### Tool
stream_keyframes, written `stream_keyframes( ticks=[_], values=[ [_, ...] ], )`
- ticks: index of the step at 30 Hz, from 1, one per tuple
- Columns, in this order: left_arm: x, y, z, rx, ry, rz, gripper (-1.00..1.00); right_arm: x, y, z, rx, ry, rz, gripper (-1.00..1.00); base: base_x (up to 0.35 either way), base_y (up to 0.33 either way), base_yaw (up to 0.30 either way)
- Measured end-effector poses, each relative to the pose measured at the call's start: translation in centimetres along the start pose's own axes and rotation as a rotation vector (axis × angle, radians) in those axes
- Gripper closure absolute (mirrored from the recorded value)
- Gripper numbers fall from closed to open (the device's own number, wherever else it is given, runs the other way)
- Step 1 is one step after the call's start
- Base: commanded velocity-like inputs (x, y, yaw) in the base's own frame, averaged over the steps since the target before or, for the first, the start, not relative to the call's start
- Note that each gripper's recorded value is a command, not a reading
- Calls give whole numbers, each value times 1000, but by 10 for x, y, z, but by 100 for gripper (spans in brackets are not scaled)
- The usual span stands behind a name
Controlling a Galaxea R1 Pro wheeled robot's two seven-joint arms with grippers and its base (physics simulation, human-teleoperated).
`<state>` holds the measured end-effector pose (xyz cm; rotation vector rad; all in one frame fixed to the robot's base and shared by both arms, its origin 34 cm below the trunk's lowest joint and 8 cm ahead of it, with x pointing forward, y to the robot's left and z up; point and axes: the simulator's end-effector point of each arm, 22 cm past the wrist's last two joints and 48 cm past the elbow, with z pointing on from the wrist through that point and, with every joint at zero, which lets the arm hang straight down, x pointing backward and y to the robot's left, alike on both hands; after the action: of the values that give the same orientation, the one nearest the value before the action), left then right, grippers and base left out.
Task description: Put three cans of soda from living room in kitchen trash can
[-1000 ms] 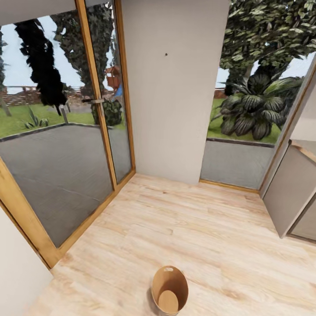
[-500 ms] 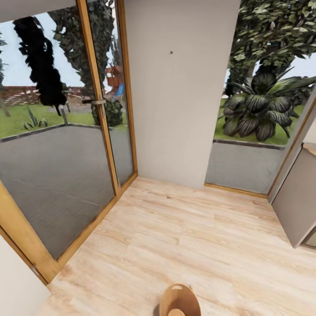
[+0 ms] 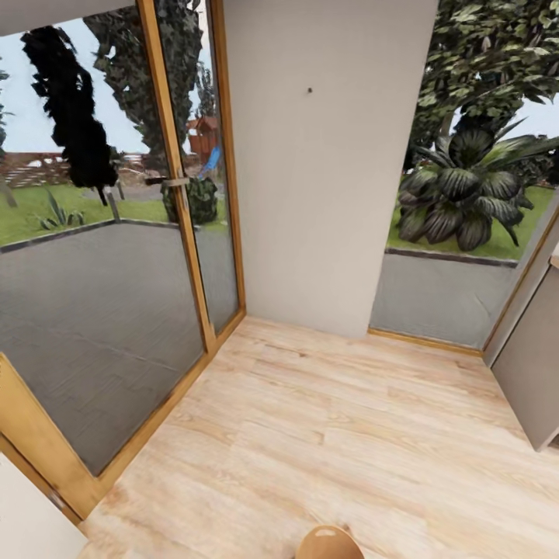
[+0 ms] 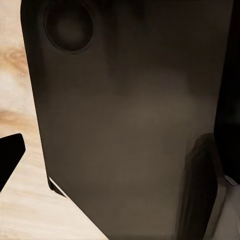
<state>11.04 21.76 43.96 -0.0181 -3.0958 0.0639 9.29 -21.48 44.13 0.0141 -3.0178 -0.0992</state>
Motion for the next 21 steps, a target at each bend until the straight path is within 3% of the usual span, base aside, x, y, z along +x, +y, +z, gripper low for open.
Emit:
stream_keyframes(
  ticks=[21],
  values=[
    [-4,0,0,0,-20,0,-100,1,0,0,0,0,-2,-100,48,1,0]
  ],
)
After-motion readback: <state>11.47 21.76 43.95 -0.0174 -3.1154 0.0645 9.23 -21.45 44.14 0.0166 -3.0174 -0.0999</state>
